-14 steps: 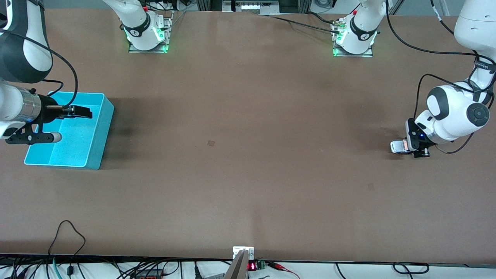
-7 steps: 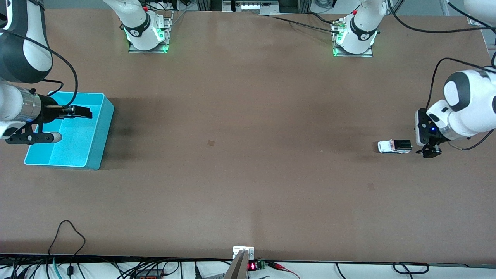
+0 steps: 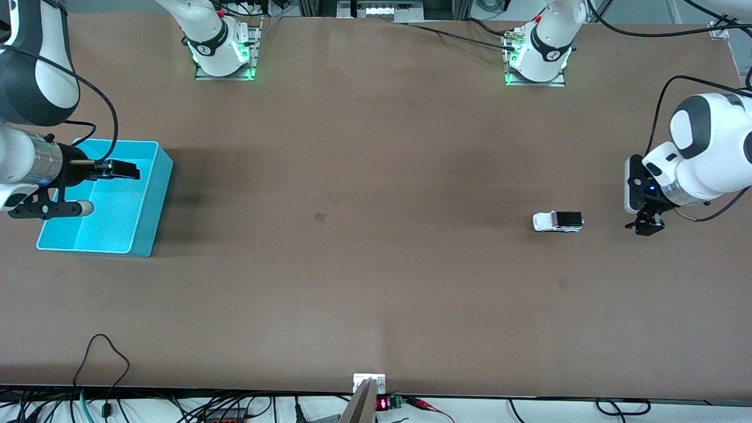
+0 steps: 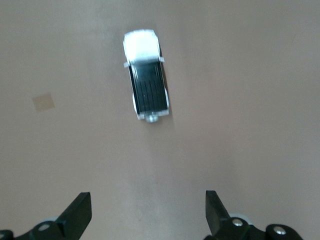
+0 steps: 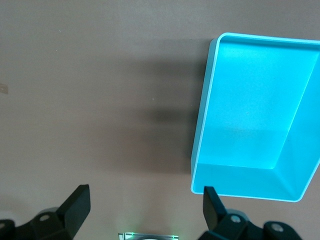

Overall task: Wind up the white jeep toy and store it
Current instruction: 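Open the left gripper and lift it off the jeep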

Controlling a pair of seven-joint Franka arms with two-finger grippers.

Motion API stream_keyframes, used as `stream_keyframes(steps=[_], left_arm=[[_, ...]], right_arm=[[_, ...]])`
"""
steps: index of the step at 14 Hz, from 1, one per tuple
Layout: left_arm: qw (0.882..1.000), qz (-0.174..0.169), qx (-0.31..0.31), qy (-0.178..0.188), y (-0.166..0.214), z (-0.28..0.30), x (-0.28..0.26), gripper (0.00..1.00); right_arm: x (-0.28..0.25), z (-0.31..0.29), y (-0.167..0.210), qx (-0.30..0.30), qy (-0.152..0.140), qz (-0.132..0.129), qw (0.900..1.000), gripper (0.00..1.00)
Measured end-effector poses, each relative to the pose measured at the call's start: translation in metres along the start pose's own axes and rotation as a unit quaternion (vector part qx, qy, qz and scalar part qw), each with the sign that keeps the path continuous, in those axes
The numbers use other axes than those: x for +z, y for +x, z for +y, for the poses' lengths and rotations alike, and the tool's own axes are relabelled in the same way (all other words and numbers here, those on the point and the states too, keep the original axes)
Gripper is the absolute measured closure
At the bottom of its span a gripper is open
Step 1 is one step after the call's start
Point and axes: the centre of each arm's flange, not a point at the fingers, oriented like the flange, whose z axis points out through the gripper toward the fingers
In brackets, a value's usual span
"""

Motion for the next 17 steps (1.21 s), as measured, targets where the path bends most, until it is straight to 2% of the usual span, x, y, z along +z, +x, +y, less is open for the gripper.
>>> stream_keyframes(steps=[7,17], left_arm=[[1.000,0.008,0.015,0.006,0.031,-0.008,-0.007,0.00],[1.000,0.011,-0.022,-0.002,0.101,-0.020,0.000,0.00]], right_arm=[[0.000,0.000,0.000,0.000,0.000,0.000,1.000,0.00],[0.001,0.001,0.000,0.001,0.000,-0.001,1.000,0.00]])
